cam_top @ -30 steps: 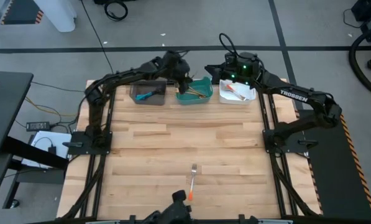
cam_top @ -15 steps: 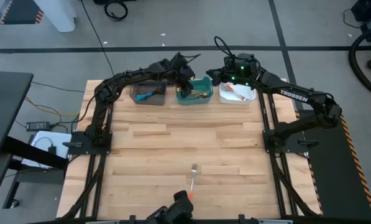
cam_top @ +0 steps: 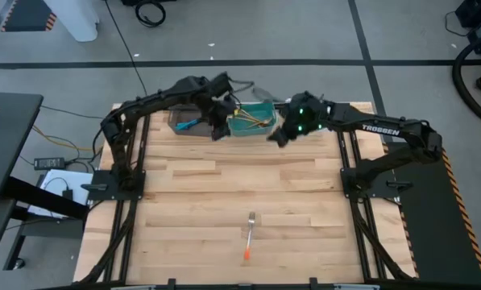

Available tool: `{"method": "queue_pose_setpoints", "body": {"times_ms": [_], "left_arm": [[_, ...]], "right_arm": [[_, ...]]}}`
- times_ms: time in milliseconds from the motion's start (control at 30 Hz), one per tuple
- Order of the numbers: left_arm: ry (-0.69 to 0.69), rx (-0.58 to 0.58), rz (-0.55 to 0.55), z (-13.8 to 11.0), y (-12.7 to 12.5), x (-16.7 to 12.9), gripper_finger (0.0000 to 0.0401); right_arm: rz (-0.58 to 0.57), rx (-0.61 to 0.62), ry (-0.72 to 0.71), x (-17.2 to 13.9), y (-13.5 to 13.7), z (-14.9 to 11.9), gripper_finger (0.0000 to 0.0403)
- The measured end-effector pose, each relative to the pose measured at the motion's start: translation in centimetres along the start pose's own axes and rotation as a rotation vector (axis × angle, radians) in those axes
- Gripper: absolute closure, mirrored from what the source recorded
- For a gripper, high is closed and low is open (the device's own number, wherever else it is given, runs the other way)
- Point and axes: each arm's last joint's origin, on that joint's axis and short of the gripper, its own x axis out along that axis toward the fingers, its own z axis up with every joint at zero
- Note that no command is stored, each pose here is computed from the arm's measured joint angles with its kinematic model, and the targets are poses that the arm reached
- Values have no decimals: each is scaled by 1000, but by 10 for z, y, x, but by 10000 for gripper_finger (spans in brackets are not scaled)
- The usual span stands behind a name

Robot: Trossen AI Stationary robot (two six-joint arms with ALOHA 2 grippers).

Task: Sort silverware by color (type)
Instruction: Put the orange fork into the white bin

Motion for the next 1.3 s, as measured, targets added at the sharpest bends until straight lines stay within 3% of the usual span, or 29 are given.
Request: {"method": "queue_pose_setpoints", "body": {"times_ms": [167,333,500,700,933,1067,1300], "left_arm": [[127,-21,-56,-2,-58,13,329],[180,-61,99,-2,-117,39,329],[112,-112,245,-5,-169,59,329],[-32,-334,310,-11,-216,69,338],[-53,-424,288,-25,-257,96,348],[4,-392,299,-35,-269,126,348],[35,-445,195,-41,-284,165,334]], "right_arm": [[-64,27,231,4,14,-36,291],[-194,67,392,2,24,-69,291],[-297,2,478,-3,35,-95,291],[-357,0,504,-7,43,-112,291],[-397,4,535,-11,44,-120,291],[-446,32,561,-16,43,-125,291],[-510,74,598,-24,46,-137,291]]}}
